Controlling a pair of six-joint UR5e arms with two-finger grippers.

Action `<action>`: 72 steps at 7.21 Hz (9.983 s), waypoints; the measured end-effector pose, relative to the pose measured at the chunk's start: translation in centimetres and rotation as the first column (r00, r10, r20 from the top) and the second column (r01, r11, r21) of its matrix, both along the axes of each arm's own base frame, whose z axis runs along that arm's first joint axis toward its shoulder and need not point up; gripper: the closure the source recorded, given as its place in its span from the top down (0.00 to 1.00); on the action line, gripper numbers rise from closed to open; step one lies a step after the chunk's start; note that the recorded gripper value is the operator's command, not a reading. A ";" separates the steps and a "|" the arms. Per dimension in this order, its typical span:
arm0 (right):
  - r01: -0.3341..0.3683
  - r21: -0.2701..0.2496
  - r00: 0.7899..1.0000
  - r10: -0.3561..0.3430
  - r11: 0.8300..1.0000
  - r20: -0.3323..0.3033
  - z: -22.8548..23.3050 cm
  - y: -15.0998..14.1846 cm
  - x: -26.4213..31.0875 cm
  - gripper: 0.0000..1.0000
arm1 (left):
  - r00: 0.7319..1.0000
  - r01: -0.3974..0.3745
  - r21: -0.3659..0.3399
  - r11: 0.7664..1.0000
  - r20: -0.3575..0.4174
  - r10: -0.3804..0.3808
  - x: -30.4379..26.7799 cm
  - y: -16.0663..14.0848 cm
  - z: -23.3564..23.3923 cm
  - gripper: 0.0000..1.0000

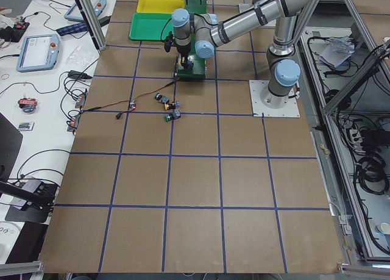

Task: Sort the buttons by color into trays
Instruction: 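Lower the yellow button onto the belt's near end and open the left gripper, then move the left gripper back to the buttons and grasp a green button, then carry the green button with the left gripper and set it on the belt, then grasp a yellow button with the left gripper while the right grasps the belt's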

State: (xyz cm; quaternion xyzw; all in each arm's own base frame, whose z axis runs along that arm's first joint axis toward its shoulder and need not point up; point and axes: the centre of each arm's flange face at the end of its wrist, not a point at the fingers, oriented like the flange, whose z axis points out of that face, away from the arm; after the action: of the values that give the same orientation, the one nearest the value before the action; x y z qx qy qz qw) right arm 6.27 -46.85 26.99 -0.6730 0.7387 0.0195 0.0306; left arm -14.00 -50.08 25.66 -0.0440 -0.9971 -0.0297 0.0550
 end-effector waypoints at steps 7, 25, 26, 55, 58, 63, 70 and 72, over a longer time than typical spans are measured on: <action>0.010 0.001 1.000 -0.010 1.000 0.003 -0.1 0.0 0.0 1.00 | 0.992 -0.063 0.034 0.997 0.109 0.059 5.5 0.2 7.8 1.00; -0.055 -0.016 0.998 0.055 0.998 0.000 -0.3 0.5 3.0 1.00 | 0.977 -0.214 -0.093 0.972 -0.006 0.214 30.1 -4.1 -7.4 0.61; -0.056 -0.017 0.998 0.056 0.998 0.000 -0.3 0.5 3.0 1.00 | 0.977 -0.214 -0.088 0.973 -0.008 0.214 30.2 -4.1 -7.8 0.04; 0.040 -0.008 0.999 -0.041 0.999 -0.020 -0.9 -0.6 0.3 1.00 | 0.998 0.058 -0.181 0.982 0.040 -0.052 5.9 0.2 5.3 1.00; 0.348 -0.014 0.937 -0.348 0.937 -0.038 -0.5 -0.9 0.0 1.00 | 0.985 -0.130 -0.130 0.983 0.093 0.142 17.3 -1.1 3.6 1.00; 0.924 -0.061 0.375 -0.926 0.377 -0.044 1.5 -1.7 -0.1 1.00 | 0.988 -0.128 -0.065 0.990 0.080 0.133 23.0 -2.8 -4.7 1.00; 0.999 -0.053 -0.010 -0.999 -0.008 -0.038 1.8 -1.9 0.4 1.00 | 0.988 -0.137 -0.043 0.990 0.062 0.139 23.0 -3.5 -7.2 0.00; 0.999 -0.051 -0.003 -0.999 -0.001 -0.034 1.8 -1.9 1.0 1.00 | 0.990 -0.122 -0.062 0.991 0.058 0.125 22.2 -3.8 -4.6 0.00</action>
State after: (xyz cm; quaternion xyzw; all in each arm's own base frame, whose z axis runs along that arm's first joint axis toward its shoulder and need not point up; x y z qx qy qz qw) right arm 7.24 -48.73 28.83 0.0477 0.9988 0.0080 0.0093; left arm 8.17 -53.84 21.05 0.0172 -0.9995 0.0013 0.0246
